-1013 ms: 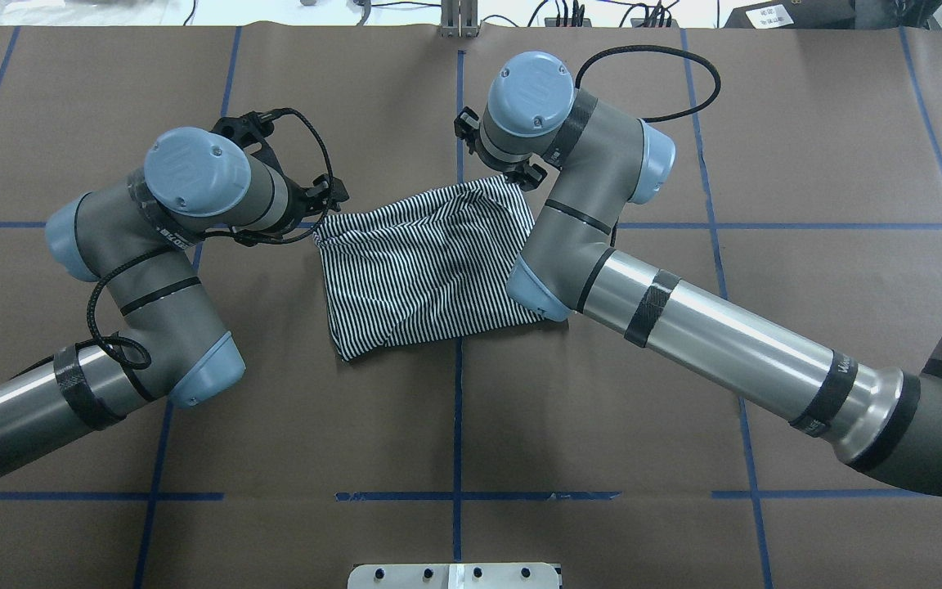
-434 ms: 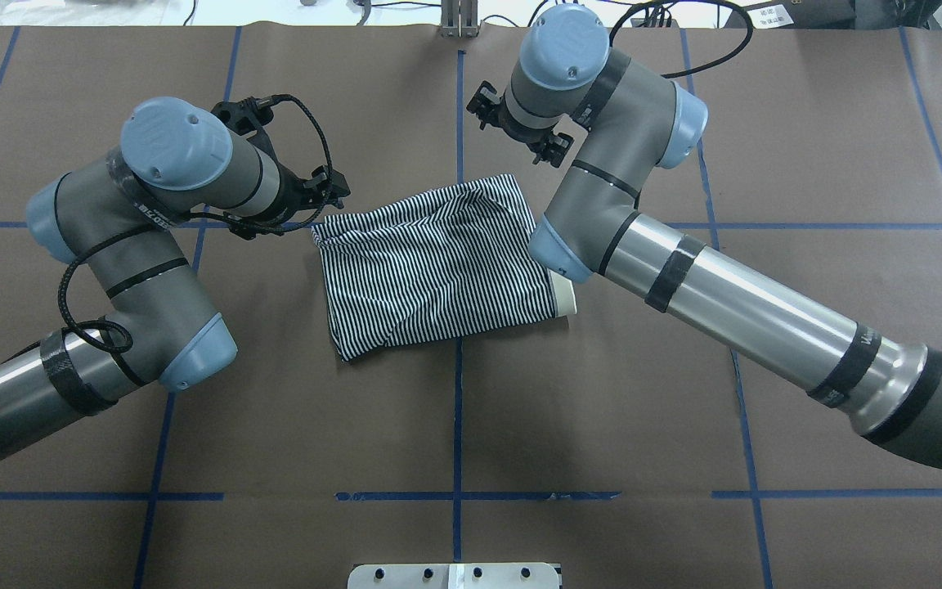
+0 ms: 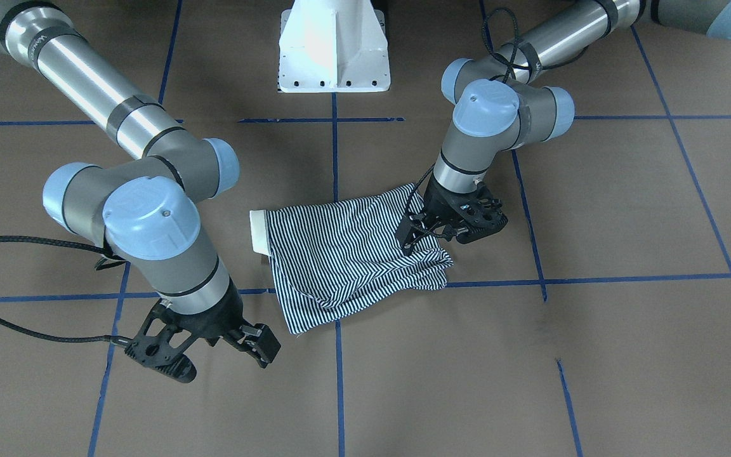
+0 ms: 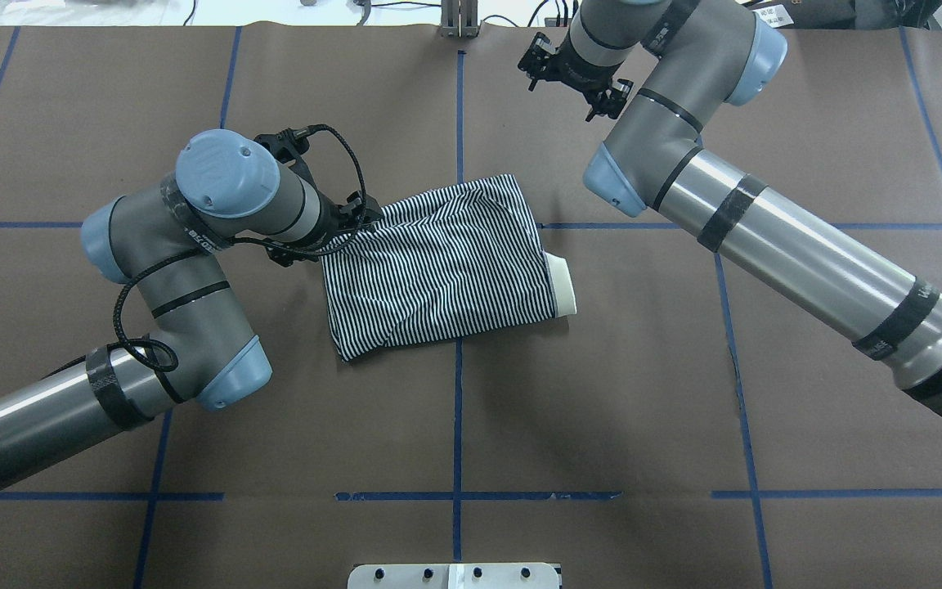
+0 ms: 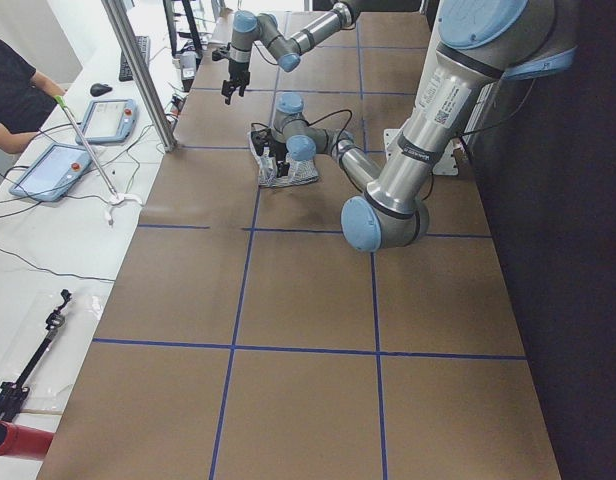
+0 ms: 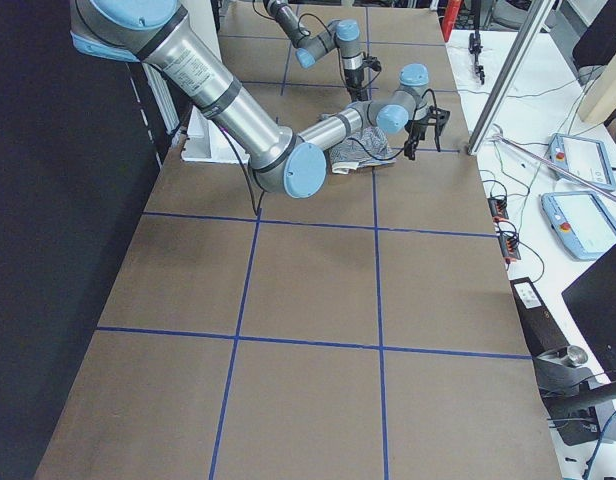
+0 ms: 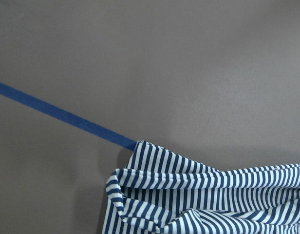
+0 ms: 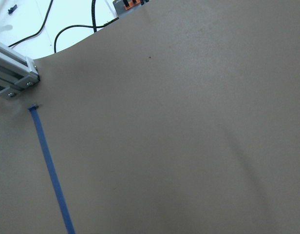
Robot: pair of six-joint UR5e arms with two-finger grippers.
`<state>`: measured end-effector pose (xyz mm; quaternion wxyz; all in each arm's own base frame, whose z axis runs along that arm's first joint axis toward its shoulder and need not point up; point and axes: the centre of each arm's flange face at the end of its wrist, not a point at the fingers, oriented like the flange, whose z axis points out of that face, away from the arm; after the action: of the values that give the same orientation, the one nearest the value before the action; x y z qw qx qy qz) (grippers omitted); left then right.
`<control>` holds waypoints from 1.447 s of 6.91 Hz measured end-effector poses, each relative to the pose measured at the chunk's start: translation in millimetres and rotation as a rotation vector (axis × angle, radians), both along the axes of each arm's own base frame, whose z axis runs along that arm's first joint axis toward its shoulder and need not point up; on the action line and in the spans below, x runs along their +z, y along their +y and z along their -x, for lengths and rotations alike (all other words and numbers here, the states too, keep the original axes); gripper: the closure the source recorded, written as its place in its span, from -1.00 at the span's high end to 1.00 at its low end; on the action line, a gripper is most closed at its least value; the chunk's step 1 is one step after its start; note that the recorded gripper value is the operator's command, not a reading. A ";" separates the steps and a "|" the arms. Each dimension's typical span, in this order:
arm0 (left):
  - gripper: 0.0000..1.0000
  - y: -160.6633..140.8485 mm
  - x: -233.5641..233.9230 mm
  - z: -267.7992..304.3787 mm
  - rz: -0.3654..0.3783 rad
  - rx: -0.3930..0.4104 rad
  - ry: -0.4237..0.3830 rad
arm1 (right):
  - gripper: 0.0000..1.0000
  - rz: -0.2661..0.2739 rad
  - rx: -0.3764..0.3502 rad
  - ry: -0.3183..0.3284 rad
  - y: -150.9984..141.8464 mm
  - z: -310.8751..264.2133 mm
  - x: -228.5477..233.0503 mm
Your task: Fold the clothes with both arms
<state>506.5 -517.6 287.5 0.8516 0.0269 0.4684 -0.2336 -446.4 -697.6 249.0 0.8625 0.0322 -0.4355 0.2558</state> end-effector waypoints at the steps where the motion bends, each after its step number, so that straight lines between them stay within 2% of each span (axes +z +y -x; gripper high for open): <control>1: 1.00 -4.7 0.2 -8.8 -0.010 0.001 0.016 | 1.00 -0.003 -0.005 0.005 -4.8 -10.4 6.3; 4: 1.00 -28.6 2.0 -33.4 -0.058 -0.002 0.068 | 1.00 -0.012 -0.011 0.015 -7.5 -23.5 18.1; 5: 1.00 -49.3 6.1 -32.2 -0.083 -0.013 0.070 | 1.00 -0.016 -0.013 0.021 -8.5 -27.7 23.1; 7: 1.00 -110.2 22.7 5.3 -0.164 -0.037 0.005 | 1.00 -0.018 -0.016 0.027 -8.9 -30.9 29.3; 9: 1.00 -146.5 30.3 43.4 -0.234 -0.041 -0.044 | 1.00 -0.027 -0.024 0.032 -11.1 -36.0 31.5; 10: 1.00 -160.6 31.8 63.5 -0.275 -0.030 -0.069 | 1.00 -0.054 -0.053 0.039 -15.5 -46.1 33.2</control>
<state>443.0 -678.2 319.2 0.8518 0.1582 0.4662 -0.1790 -400.2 -713.2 282.3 0.8761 0.0487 -0.4261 0.2203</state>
